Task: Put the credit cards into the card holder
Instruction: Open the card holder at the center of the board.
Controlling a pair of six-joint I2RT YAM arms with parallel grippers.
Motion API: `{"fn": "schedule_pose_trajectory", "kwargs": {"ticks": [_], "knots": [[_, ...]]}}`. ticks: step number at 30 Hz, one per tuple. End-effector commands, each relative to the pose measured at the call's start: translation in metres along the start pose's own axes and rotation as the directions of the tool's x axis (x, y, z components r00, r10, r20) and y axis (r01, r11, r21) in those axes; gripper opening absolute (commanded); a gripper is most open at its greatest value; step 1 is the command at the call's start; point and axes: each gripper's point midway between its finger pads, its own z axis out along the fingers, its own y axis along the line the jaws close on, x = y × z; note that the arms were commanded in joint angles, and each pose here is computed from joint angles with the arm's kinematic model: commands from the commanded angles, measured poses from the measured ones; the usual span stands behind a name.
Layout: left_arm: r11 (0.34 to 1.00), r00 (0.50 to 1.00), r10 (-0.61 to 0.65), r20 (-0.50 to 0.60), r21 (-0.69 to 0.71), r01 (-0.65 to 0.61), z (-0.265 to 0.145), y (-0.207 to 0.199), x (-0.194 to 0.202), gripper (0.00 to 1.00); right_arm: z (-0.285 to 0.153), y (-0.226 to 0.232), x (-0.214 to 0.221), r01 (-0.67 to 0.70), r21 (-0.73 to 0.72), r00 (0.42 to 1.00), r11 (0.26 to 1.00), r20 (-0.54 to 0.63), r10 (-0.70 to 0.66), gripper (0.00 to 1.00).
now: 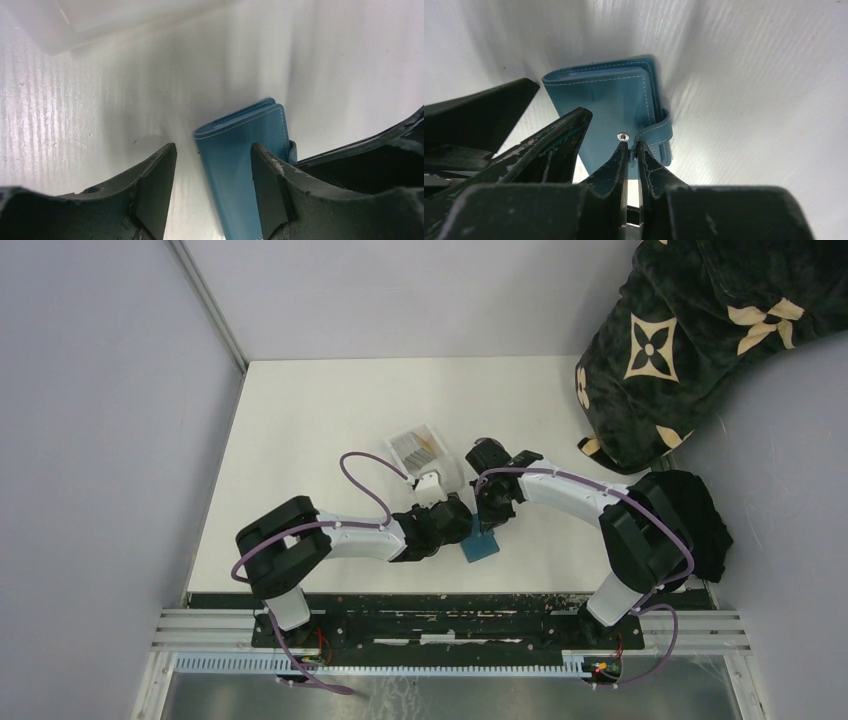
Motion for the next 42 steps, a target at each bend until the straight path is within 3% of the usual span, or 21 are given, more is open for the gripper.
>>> {"fn": "schedule_pose_trajectory", "kwargs": {"ticks": [1, 11, 24, 42], "knots": [[0.997, 0.997, 0.07, -0.041, -0.034, -0.072, 0.001, 0.009, 0.013, 0.64, -0.016, 0.012, -0.015, -0.053, -0.102, 0.996, 0.993, 0.059, 0.06, 0.02], [0.995, 0.996, 0.084, -0.01, -0.061, -0.084, -0.009, 0.012, -0.001, 0.66, -0.026, -0.024, -0.028, -0.127, -0.053, 0.987, 0.99, 0.096, 0.132, 0.09], [0.987, 0.99, 0.131, -0.059, -0.091, -0.136, -0.01, 0.017, 0.008, 0.65, -0.009, -0.061, -0.029, -0.154, 0.101, 0.985, 0.983, 0.095, 0.144, 0.31], [0.977, 0.983, 0.163, -0.089, -0.123, -0.173, -0.013, 0.031, 0.014, 0.65, 0.003, -0.092, -0.025, -0.214, 0.201, 0.975, 0.956, 0.11, 0.195, 0.33]]}}
